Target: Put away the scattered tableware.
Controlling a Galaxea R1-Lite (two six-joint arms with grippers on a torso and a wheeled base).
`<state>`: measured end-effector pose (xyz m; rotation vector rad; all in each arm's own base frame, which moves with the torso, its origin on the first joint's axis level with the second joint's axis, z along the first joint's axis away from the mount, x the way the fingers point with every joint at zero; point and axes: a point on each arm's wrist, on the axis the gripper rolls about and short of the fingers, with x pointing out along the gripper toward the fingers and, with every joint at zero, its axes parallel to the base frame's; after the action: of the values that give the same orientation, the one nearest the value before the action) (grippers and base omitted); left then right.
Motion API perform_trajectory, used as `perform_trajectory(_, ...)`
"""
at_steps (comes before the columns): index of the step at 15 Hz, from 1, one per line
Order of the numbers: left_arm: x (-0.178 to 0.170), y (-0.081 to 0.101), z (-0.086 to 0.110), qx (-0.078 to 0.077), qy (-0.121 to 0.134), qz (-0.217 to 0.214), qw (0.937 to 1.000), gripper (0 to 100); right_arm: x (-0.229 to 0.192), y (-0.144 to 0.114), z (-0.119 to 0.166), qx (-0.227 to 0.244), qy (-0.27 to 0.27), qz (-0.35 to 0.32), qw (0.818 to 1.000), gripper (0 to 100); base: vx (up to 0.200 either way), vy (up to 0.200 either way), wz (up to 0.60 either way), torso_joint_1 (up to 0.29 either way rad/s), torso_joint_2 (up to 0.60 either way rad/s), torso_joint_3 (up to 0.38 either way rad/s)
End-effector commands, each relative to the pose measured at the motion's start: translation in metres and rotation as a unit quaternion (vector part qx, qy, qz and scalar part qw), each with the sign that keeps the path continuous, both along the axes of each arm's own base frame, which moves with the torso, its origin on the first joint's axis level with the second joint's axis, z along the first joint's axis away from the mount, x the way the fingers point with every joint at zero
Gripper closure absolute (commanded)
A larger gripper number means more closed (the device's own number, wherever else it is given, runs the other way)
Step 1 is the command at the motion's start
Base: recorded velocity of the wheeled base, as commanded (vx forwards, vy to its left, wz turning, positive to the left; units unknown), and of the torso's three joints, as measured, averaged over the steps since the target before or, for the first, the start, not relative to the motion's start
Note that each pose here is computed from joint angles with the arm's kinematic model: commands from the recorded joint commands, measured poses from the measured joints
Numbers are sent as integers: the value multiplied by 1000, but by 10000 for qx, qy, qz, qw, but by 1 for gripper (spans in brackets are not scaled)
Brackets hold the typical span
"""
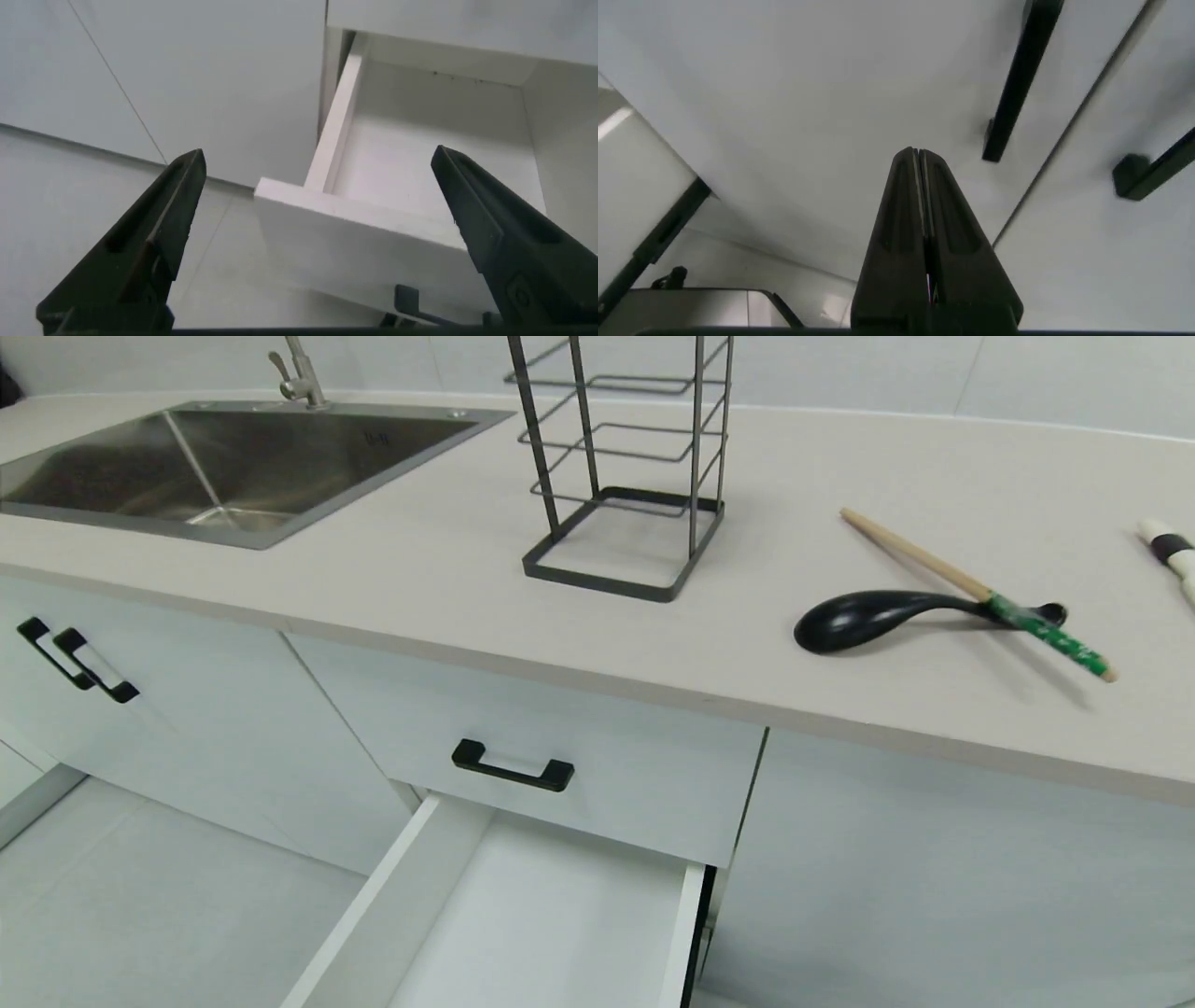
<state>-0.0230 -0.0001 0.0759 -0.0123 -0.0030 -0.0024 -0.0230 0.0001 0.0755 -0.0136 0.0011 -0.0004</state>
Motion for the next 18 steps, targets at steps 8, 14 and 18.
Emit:
perform_trajectory(8,0,0,0,-7,15,4,10000,0,0,0,0,-1,2,2,10000,100,-125,0,0,183,-552,-211)
perform_trajectory(14,0,0,0,-15,7,4,10000,0,0,0,0,-1,2,2,10000,100,0,0,0,319,-504,-232)
perform_trajectory(18,0,0,0,-23,15,4,10000,0,0,0,0,-9,2,2,10000,100,0,150,0,278,-517,-250)
